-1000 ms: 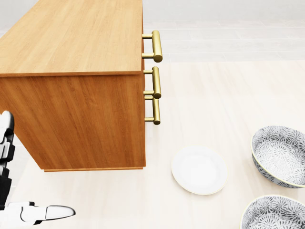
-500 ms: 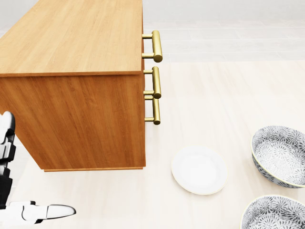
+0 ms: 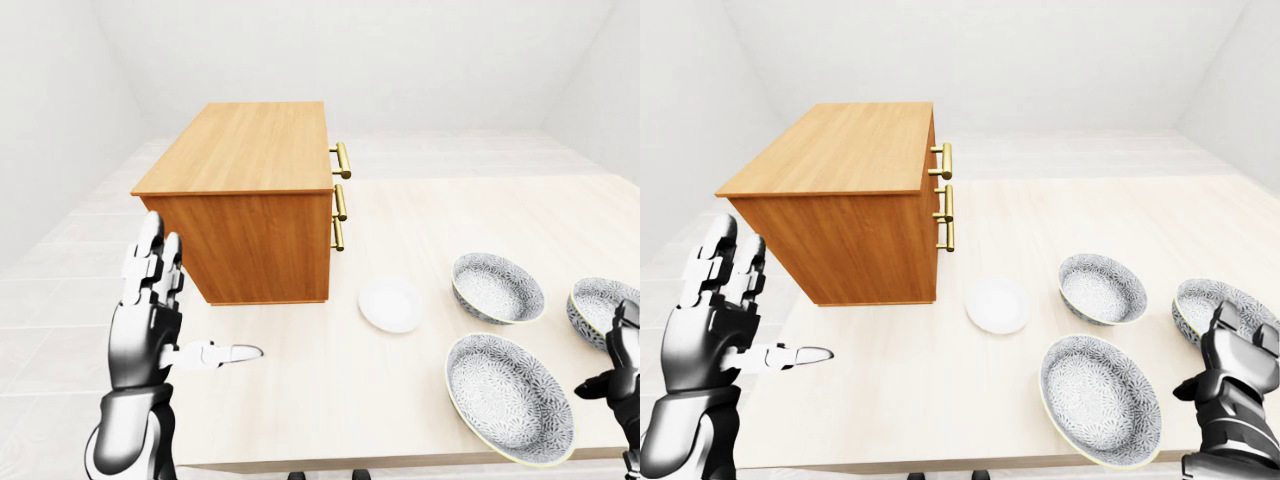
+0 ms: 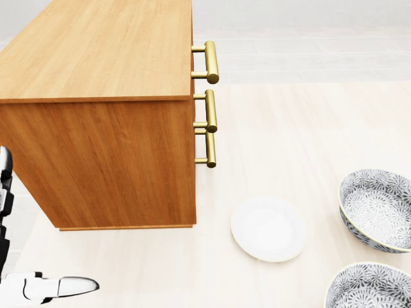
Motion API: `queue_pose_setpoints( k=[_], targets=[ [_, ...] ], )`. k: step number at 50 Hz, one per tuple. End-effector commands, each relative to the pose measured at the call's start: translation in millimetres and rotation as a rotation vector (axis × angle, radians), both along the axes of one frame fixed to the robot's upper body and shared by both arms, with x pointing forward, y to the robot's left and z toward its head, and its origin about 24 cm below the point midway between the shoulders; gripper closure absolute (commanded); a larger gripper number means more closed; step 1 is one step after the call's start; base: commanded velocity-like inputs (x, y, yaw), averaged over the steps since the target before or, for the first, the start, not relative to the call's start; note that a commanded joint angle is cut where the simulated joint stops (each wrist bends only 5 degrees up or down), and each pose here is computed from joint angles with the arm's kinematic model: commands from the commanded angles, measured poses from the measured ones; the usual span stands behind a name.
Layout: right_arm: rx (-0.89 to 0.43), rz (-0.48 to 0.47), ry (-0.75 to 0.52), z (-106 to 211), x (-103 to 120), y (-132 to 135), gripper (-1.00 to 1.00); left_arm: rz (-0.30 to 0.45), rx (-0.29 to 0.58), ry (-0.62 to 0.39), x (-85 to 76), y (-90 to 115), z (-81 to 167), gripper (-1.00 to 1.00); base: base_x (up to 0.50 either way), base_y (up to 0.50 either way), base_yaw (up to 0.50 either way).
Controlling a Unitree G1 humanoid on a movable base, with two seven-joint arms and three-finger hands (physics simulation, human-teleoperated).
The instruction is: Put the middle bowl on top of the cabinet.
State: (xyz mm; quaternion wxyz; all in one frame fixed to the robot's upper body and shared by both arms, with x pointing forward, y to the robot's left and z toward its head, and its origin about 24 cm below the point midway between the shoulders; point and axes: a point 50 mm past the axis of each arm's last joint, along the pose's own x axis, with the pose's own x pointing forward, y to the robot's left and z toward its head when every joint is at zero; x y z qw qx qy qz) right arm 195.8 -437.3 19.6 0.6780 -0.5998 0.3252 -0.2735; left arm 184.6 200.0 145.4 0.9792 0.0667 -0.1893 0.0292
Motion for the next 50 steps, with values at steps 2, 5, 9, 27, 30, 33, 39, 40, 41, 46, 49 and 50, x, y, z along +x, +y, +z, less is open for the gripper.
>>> queue_pose_setpoints(
  k=[2, 5, 9, 27, 30, 33, 39, 40, 41, 46, 49, 50],
  targets=[
    [0.014, -0.015, 0.002, -4.4, -4.2, 0.5, -1.0, 0.009, 0.015, -0.045, -7.4, 0.4, 10.3, -1.0, 0.0, 0.0, 0.0],
    [0.015, -0.012, 0.006, -7.1, -4.6, 2.5, -1.0, 0.006, 0.014, -0.023, -6.0, -0.8, 5.9, -1.0, 0.0, 0.0, 0.0],
    [0.014, -0.006, 0.013, -9.8, -4.7, 4.6, -1.0, 0.003, 0.022, -0.045, -8.1, -2.1, 10.7, -1.0, 0.0, 0.0, 0.0],
    [0.012, 0.004, 0.014, -10.4, -2.3, 6.7, -1.0, 0.002, 0.028, -0.053, -8.0, -3.2, 12.4, -1.0, 0.0, 0.0, 0.0],
    [0.006, 0.012, 0.02, -11.8, -1.8, 8.3, -1.0, 0.004, 0.026, -0.043, -6.8, -2.7, 10.4, -1.0, 0.0, 0.0, 0.0],
    [0.006, 0.012, 0.017, -11.1, -1.2, 8.0, -0.39, 0.006, 0.024, -0.038, -6.2, -2.3, 9.2, -1.0, 0.0, 0.0, 0.0],
    [0.001, 0.012, 0.015, -9.5, -0.9, 7.1, 0.97, 0.007, 0.022, -0.036, -6.7, -1.7, 8.8, -1.0, 0.0, 0.0, 0.0],
    [0.001, 0.013, 0.014, -9.2, -0.8, 6.9, 1.0, 0.008, 0.021, -0.035, -7.1, -1.5, 8.6, -1.0, 0.0, 0.0, 0.0],
    [0.0, 0.013, 0.012, -8.9, -0.5, 6.9, 1.0, 0.008, 0.02, -0.033, -7.3, -1.4, 8.2, -1.0, 0.0, 0.0, 0.0],
    [-0.002, 0.016, 0.016, -9.5, -0.5, 7.4, 1.0, 0.01, 0.021, -0.028, -8.1, -0.9, 7.5, -1.0, 0.0, 0.0, 0.0],
    [-0.003, 0.016, 0.013, -8.5, 0.0, 7.0, 1.0, 0.012, 0.021, -0.029, -9.3, 0.2, 7.7, -1.0, 0.0, 0.0, 0.0],
    [-0.003, 0.017, 0.013, -8.1, 0.2, 6.8, 1.0, 0.013, 0.021, -0.028, -9.4, 0.5, 7.5, -1.0, 0.0, 0.0, 0.0]
  ],
)
